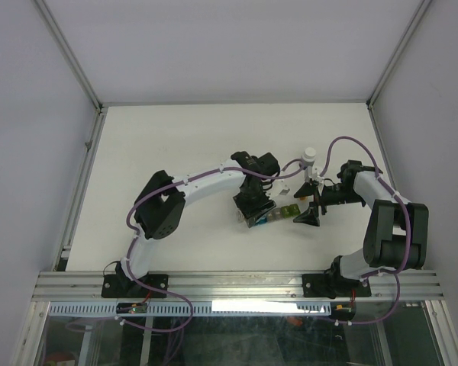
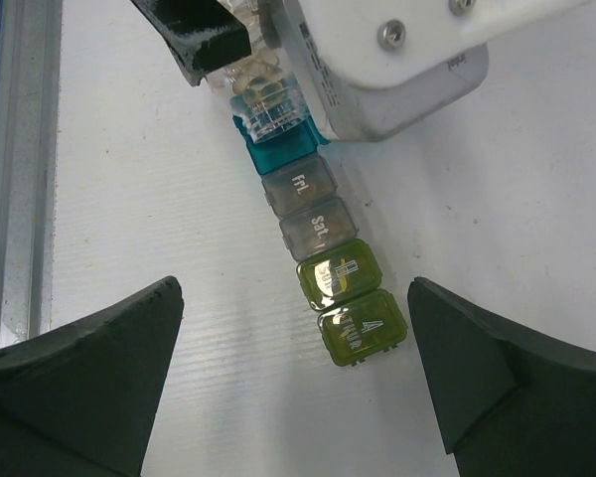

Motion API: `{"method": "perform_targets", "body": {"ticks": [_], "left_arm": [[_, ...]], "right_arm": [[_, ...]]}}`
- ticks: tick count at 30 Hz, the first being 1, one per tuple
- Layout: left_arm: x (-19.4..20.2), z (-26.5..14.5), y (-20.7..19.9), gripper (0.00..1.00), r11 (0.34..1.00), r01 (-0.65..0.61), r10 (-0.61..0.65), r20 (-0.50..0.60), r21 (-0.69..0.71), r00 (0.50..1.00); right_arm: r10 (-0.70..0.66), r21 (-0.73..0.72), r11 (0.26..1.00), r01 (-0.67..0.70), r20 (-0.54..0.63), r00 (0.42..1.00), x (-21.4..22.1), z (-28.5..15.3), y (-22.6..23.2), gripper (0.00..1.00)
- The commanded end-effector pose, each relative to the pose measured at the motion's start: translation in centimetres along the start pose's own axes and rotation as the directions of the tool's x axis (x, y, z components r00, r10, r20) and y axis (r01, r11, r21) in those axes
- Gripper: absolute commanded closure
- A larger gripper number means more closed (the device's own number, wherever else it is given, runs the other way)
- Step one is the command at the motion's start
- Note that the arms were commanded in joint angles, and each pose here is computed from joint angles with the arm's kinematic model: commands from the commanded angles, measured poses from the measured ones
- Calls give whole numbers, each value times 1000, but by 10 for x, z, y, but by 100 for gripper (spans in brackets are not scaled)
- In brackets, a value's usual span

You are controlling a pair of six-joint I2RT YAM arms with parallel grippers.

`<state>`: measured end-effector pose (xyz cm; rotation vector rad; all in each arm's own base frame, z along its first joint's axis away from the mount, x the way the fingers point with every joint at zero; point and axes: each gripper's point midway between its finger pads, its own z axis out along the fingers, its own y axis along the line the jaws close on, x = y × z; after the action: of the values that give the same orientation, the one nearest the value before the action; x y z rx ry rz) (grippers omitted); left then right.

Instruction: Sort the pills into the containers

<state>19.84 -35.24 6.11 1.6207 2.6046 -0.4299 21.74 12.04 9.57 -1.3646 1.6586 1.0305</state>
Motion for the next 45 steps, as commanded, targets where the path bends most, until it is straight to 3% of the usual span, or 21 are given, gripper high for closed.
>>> {"method": "perform_targets", "body": {"ticks": [1, 12, 15, 17, 20, 23, 27, 30, 32, 35, 45], "left_arm": [[-15, -17, -15, 100, 1000, -14, 15, 60, -22, 998], [-12, -17, 2, 100, 997, 24, -21, 36, -70, 999], [-23, -24, -15, 100, 999, -12, 14, 66, -36, 998], [-16, -18, -1, 100, 998, 17, -15, 36, -67, 999], [-22, -19, -17, 100, 999, -16, 18, 53, -34, 998], [-9, -12, -3, 100, 998, 24, -23, 4, -62, 1000], [-11, -15, -4, 100, 997, 20, -18, 21, -71, 1000], [-23, -19, -25, 100, 998, -25, 27, 41, -49, 999], [-10, -11, 0, 100, 996, 35, -35, -4, -83, 999], [-11, -11, -17, 100, 999, 3, -3, -3, -51, 1000], [-1, -6, -2, 100, 997, 39, -42, -40, -71, 998]], "right_arm": [[-40, 16, 999, 39, 50, 998, -16, -3, -7, 1], [-45, 16, 999, 44, 51, 998, -16, -3, -6, 1], [-42, 16, 999, 41, 51, 998, -15, -3, -7, 1], [-40, 14, 999, 40, 53, 998, -15, -3, -7, 1], [-44, 14, 999, 43, 51, 998, -15, -3, -5, 1], [-45, 14, 999, 44, 50, 998, -16, -3, -5, 1], [-44, 14, 999, 44, 53, 998, -16, -3, -5, 1], [-45, 12, 999, 45, 53, 998, -15, -2, -5, 1], [-44, 10, 999, 44, 54, 998, -16, -3, -4, 1], [-47, 10, 999, 46, 52, 998, -15, -2, -3, 1], [-47, 4, 999, 47, 55, 997, -15, -2, -2, 1]]}}
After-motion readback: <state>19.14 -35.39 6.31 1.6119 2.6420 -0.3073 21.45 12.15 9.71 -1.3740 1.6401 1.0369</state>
